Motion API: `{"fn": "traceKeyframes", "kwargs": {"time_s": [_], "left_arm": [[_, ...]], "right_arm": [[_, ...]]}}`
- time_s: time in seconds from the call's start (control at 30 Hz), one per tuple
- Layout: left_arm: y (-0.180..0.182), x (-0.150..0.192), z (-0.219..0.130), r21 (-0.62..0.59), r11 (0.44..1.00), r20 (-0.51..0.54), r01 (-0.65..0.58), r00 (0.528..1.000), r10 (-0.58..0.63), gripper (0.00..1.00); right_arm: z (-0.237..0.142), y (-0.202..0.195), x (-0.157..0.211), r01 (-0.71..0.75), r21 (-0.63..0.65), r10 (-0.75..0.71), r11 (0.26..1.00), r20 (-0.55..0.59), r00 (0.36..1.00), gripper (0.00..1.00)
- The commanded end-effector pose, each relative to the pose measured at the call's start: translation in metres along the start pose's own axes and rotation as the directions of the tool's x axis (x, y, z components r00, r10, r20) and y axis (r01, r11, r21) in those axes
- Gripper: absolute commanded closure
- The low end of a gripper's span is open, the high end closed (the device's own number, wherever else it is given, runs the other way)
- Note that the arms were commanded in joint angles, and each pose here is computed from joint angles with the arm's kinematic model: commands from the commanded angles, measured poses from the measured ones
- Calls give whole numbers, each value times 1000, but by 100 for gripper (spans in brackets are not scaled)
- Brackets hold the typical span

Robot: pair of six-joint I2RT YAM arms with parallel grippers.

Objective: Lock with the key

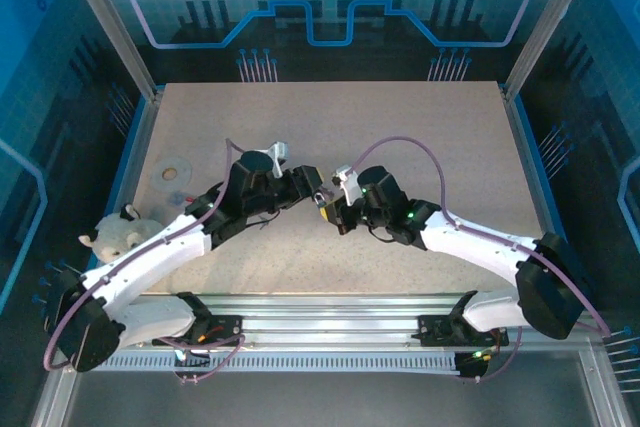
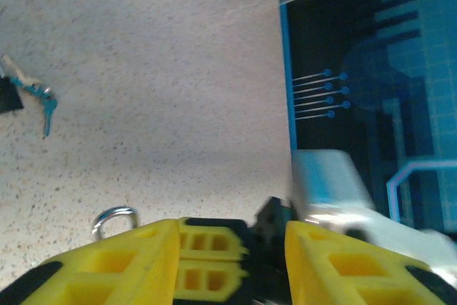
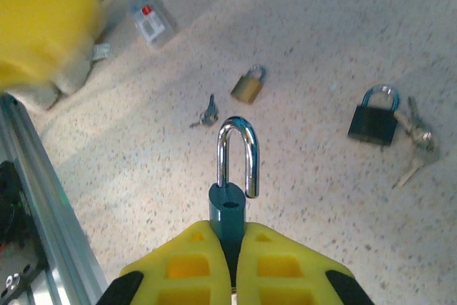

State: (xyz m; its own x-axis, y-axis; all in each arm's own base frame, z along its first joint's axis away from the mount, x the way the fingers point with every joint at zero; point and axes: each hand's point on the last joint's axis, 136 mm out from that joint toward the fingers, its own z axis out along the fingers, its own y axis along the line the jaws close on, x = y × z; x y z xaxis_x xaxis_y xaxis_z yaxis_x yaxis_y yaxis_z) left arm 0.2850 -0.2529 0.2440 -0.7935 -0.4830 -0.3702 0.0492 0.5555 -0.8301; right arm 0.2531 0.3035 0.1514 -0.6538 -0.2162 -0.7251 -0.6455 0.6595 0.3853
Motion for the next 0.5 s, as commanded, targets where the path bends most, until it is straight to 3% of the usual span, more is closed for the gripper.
{"fn": "traceKeyframes", "kwargs": {"time_s": [0.0,0.27,0.47], "left_arm": [[-14,-12,-18,14,995,66,-101,993,100,52],[-5,-16,-47,41,963,198,-265,947,252,42],[9,7,-41,124,949,162,-289,950,268,42]], "right_arm": [[-10,8,2,13,-64,-14,998,0,1000,100],[-27,14,-6,-4,-161,11,987,46,999,100],[-36,27,-7,33,-228,-18,973,67,998,100]]}}
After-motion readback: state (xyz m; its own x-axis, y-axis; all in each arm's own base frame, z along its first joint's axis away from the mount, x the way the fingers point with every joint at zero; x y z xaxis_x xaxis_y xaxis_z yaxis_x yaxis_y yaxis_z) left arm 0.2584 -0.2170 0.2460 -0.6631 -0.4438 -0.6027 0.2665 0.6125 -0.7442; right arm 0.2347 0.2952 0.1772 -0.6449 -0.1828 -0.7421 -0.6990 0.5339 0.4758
